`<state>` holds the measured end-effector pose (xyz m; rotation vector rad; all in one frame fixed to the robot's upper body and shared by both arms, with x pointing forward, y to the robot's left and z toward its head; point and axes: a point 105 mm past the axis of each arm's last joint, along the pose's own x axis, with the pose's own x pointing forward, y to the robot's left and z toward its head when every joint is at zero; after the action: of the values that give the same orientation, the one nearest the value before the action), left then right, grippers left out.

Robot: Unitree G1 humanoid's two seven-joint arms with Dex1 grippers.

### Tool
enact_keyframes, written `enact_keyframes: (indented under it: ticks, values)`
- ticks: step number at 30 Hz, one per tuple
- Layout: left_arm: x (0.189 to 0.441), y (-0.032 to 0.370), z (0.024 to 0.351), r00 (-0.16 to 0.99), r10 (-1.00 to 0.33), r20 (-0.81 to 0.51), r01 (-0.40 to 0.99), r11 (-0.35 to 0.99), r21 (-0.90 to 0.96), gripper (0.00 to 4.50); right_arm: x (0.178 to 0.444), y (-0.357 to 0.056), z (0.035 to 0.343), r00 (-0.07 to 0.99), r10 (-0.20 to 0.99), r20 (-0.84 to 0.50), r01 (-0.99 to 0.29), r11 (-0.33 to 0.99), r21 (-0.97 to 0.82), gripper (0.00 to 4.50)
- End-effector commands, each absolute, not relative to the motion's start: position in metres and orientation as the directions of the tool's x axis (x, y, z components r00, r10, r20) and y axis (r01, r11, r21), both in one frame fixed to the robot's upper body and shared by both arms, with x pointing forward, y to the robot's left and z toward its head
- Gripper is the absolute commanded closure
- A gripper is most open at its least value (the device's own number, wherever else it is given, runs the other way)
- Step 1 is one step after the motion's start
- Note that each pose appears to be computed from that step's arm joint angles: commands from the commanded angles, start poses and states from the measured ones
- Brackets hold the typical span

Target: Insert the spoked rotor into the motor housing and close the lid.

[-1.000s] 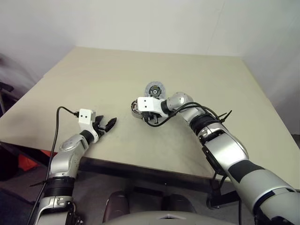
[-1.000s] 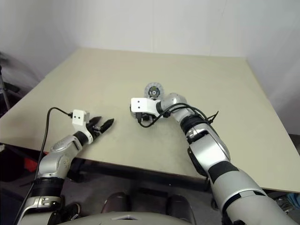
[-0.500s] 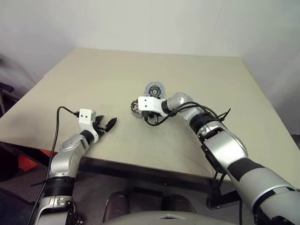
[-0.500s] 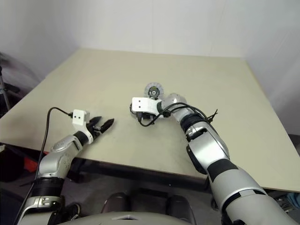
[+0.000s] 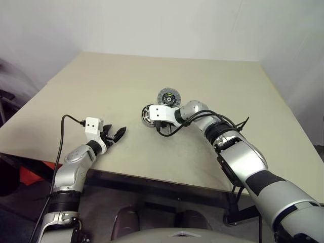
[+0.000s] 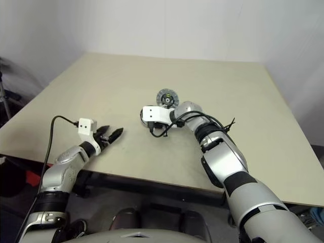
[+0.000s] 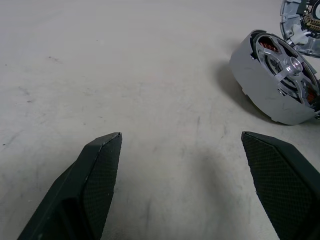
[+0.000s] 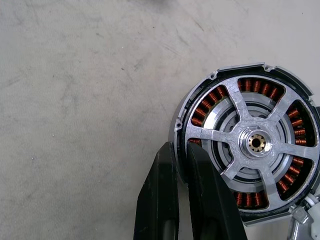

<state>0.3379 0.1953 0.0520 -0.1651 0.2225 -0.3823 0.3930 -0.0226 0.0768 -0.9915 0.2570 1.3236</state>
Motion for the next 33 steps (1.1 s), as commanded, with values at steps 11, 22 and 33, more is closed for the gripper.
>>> enact_keyframes:
  ticks: [11,22,33]
  values:
    - [0.341,0.191,0.062,0.916,-0.379,-0.129,0.351,0.915,-0.198,0.46,0.355,-0.08,0.08,0.1,0.66,-0.744,-0.934,-0.196,-0.3,4.49]
    - [0.342,0.189,0.062,0.914,-0.384,-0.129,0.356,0.913,-0.199,0.46,0.334,-0.077,0.085,0.076,0.688,-0.721,-0.98,-0.081,-0.181,4.49]
    - [0.34,0.2,0.066,0.924,-0.362,-0.128,0.336,0.924,-0.184,0.46,0.362,-0.03,0.088,0.247,0.695,-0.676,-0.861,0.477,0.176,4.49]
